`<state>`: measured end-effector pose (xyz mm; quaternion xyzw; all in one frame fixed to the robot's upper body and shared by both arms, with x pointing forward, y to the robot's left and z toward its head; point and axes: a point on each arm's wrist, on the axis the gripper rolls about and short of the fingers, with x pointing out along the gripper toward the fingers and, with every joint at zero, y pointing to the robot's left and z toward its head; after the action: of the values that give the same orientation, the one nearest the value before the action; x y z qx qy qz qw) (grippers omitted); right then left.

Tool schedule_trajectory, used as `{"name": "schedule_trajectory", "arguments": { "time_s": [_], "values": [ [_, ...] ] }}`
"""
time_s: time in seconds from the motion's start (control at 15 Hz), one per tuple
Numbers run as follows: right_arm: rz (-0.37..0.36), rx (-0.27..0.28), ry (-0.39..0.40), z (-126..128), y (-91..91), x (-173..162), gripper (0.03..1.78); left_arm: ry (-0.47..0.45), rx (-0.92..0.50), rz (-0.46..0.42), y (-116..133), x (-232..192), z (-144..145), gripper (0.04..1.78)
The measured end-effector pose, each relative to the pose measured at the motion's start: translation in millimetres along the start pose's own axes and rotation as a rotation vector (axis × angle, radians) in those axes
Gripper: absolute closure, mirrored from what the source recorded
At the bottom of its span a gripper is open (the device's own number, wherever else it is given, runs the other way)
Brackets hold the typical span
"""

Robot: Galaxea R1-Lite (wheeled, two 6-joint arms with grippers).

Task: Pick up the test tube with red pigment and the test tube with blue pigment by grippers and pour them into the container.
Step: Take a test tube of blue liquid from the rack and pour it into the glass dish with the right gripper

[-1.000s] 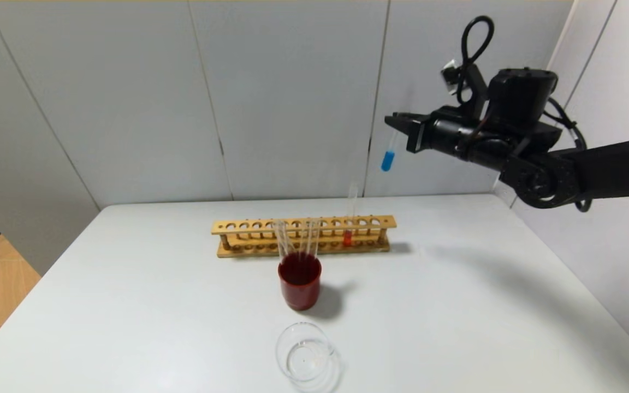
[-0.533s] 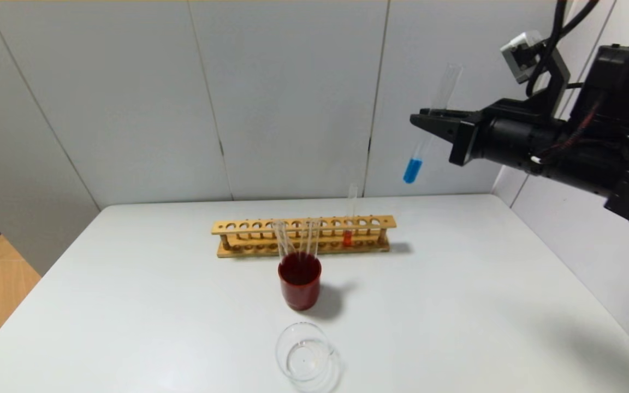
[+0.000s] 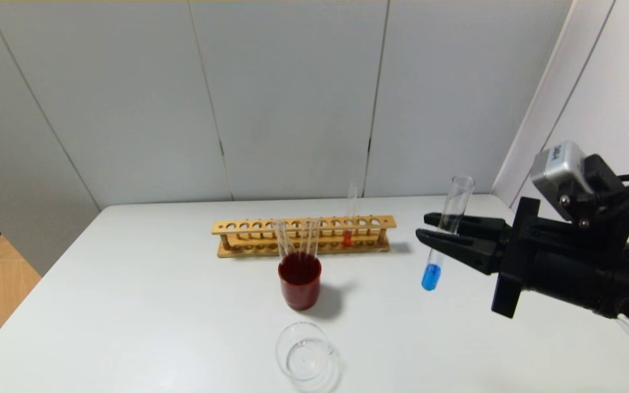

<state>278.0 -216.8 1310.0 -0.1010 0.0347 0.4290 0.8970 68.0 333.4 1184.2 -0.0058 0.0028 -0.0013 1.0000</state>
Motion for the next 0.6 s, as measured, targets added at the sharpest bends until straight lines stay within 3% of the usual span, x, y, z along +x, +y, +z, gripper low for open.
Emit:
{"name": "schedule_trajectory", "arguments": {
  "time_s": [0.27, 0.6],
  "values": [
    [0.041, -0.054, 0.077, -22.2, 8.5, 0.6, 1.47, -0.001, 0.000, 0.000, 0.0, 0.0, 0.1, 0.07],
    [0.117, -0.123, 0.165, -40.8, 14.5, 28.9, 1.47, 0.000, -0.001, 0.000, 0.0, 0.0, 0.0, 0.07]
  ]
}}
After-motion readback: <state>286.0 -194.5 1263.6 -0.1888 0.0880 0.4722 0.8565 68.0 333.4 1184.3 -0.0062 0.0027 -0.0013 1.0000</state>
